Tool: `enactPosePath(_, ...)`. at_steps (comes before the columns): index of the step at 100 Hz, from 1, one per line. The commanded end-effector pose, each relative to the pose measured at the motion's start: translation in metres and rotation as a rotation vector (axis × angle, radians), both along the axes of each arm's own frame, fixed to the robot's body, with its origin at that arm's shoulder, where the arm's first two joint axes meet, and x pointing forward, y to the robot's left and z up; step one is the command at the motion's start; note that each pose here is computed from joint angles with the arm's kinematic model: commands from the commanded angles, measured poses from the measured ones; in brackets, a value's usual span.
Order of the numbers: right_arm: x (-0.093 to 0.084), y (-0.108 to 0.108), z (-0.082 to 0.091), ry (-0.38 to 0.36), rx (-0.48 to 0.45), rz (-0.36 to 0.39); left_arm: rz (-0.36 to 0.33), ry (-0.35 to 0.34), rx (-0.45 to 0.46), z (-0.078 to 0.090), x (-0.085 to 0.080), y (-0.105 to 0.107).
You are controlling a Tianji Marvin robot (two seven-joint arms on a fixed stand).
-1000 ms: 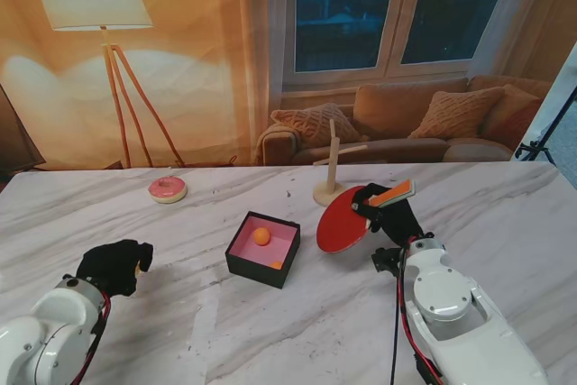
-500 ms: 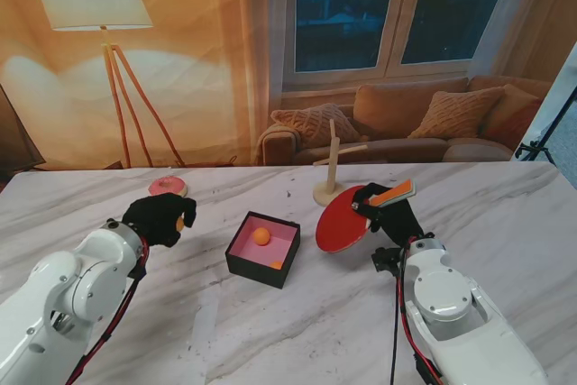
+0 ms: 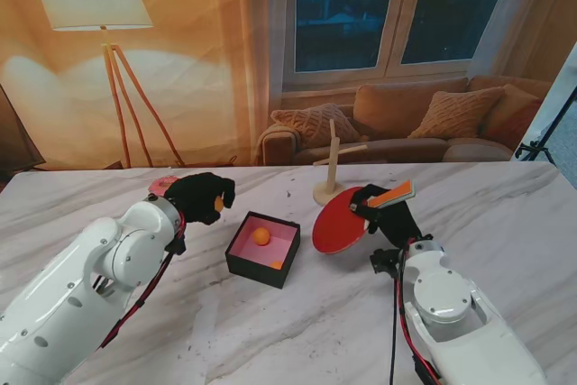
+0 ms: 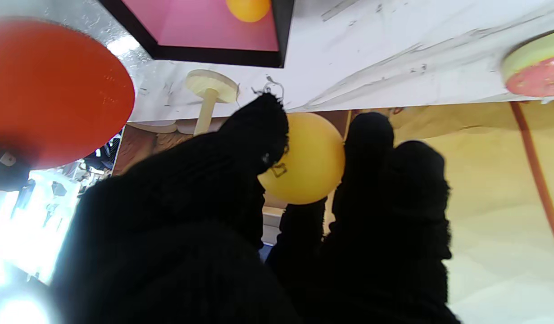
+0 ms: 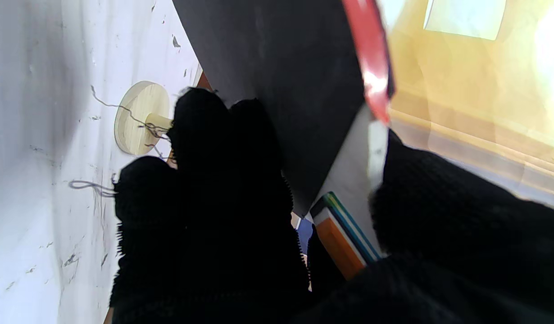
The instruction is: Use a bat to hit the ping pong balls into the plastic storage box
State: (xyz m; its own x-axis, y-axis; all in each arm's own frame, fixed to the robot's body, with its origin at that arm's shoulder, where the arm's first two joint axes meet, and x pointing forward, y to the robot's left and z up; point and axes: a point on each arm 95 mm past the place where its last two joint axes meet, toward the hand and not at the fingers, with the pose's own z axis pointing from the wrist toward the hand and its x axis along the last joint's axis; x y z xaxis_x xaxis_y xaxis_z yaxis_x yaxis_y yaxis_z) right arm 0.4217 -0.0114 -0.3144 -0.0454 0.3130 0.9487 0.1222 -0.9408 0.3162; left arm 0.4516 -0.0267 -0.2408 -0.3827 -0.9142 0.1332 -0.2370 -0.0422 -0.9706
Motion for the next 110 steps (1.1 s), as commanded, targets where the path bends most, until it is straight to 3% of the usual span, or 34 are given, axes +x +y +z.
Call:
enactPosePath(1,-0.002,0.004,0.000,0.004,0.008,0.023,-0.016,0.005,-0.022,0.006,0.004,-0.010)
enactPosePath(58,-0.002,0.005,-0.008,0.031,0.019,0.033,-0.147,0.013,-0.147,0.032,0.028,-0.074)
enactPosePath(110,-0.001,-0.003,-0.018,0.071,-0.022,0.047,-0.223,-0.017,-0.216,0.060,0.022,-0.104)
